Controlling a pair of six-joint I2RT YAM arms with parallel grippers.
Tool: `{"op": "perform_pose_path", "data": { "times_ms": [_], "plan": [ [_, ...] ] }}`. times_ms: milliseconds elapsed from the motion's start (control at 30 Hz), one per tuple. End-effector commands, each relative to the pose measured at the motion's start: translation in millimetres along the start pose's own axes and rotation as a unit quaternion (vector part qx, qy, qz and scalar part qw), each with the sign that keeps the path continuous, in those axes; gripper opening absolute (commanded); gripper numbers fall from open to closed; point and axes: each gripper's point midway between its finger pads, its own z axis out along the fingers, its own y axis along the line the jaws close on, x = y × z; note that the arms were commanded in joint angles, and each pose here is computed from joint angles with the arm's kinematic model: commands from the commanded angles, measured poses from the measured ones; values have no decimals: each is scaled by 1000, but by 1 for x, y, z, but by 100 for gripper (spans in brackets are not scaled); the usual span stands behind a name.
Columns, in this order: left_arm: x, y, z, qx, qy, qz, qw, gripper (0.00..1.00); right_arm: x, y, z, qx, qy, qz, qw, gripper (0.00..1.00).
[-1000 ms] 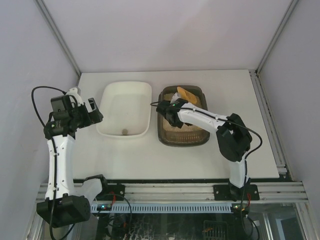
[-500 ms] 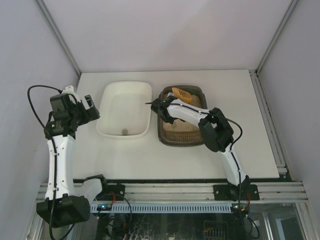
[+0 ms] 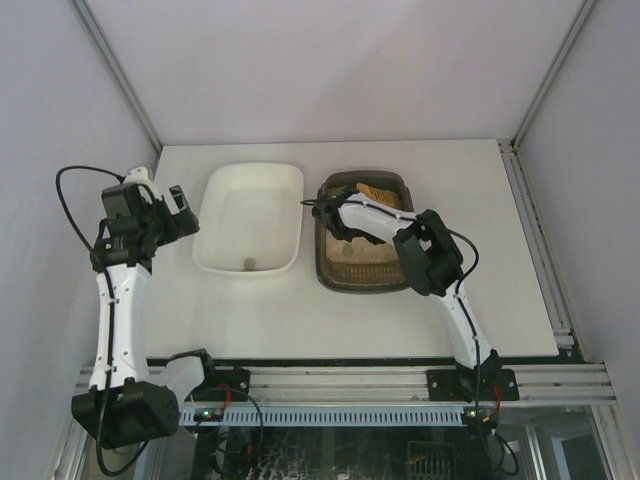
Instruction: Clean the litter box
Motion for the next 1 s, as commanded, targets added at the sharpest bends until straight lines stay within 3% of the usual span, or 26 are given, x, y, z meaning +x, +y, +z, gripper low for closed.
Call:
{"op": "perform_pose_path", "data": {
  "times_ms": [0,300,400,567,700,967],
  "plan": [
    [-9,-1,6,-2,-20,-2,1000,100,5,-12,9,3,13,15,1000,0],
    [-3,1,18,-2,-7,-3,1000,100,4,-14,34,21,38,11,999,0],
    [0,0,21,1,-1,-2,1000,100,1,-2,33,-9,37,5,999,0],
    [2,0,24,3,5,0,1000,100,0,29,4,-109,12,-10,994,0],
    [2,-1,24,5,5,3,1000,100,2,28,-25,-161,-22,0,987,0],
    [4,-1,23,6,5,4,1000,100,18,-2,-40,-165,-47,36,985,0]
  ]
}}
